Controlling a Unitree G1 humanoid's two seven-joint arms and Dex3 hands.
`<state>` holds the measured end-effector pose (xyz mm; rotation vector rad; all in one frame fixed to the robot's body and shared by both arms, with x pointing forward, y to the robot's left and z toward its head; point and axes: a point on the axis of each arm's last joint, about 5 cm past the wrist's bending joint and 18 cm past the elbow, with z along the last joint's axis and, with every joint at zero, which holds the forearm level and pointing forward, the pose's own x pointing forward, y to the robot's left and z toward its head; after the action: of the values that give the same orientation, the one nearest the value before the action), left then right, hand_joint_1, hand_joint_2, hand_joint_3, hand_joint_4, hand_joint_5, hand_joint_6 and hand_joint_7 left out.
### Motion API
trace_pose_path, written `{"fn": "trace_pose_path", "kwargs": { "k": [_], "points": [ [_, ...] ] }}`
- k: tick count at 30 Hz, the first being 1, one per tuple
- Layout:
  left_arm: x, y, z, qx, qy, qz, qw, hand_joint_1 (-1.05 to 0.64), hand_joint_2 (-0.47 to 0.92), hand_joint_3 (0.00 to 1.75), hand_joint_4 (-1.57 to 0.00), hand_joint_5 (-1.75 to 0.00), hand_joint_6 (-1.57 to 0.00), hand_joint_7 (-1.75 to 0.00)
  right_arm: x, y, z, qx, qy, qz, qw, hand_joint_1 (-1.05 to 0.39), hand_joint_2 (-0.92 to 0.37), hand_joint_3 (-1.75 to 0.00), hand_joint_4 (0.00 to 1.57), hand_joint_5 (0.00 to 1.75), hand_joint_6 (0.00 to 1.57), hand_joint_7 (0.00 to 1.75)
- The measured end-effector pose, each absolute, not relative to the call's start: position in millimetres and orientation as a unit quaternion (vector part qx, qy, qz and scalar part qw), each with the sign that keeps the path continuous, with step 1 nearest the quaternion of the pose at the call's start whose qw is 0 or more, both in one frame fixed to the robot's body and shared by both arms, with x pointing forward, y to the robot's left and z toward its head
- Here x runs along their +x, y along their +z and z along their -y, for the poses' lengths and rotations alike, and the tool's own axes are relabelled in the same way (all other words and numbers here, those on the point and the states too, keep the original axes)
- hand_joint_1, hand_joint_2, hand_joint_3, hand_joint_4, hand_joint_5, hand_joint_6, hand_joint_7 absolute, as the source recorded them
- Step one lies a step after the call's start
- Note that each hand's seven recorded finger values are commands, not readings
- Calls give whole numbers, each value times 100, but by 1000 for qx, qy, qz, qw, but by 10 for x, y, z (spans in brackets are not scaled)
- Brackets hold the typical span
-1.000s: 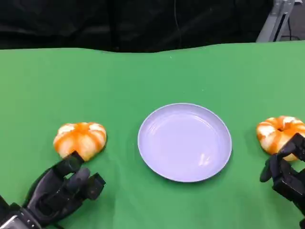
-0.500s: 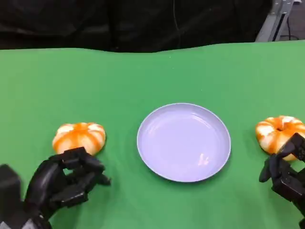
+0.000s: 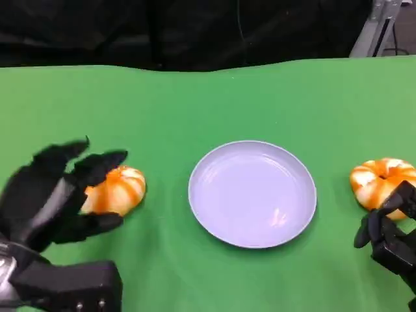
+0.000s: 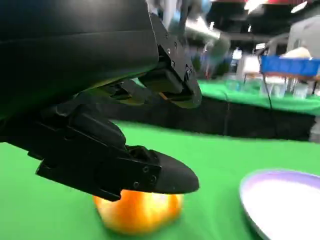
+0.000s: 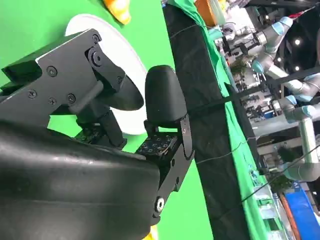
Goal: Grasp the bread from the table and place it into the plate.
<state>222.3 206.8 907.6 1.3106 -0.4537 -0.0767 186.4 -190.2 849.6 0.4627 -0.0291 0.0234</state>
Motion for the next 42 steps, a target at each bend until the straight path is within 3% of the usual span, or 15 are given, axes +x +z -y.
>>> {"fn": "trace_pose_path", "kwargs": {
  "k": [4, 8, 15, 24, 38, 42],
  "points": [
    [2347, 9219, -2091, 648, -32, 193, 736, -87, 92, 10, -34, -4, -46, -1, 1861, 8513, 1904, 227, 12, 19, 974, -5, -51, -129, 84, 175, 73, 159],
    [2458, 9271, -2057, 657, -45, 181, 730, -90, 92, 10, -37, -5, -47, -1, 1859, 8524, 1901, 226, 13, 21, 974, -6, -51, -127, 83, 175, 72, 160],
    [2632, 9127, -2020, 660, -93, 126, 735, -104, 92, 19, -39, -3, -44, 0, 1850, 8523, 1901, 226, 13, 21, 974, -6, -53, -125, 83, 175, 71, 161],
    [2802, 9053, -2000, 624, -163, 54, 763, -105, 92, 27, -41, -2, -42, 0, 1851, 8530, 1887, 225, 12, 20, 974, -6, -53, -123, 82, 175, 70, 161],
    [2966, 9006, -1912, 613, -207, 8, 762, -105, 92, 29, -40, 0, -44, -1, 1855, 8558, 1881, 223, 14, 26, 974, -5, -57, -121, 81, 175, 69, 162],
    [2994, 8953, -1848, 623, -227, -7, 749, -105, 92, 34, -40, 0, -43, 0, 1856, 8565, 1874, 223, 13, 26, 974, -5, -57, -121, 80, 175, 69, 162]
  ]
}}
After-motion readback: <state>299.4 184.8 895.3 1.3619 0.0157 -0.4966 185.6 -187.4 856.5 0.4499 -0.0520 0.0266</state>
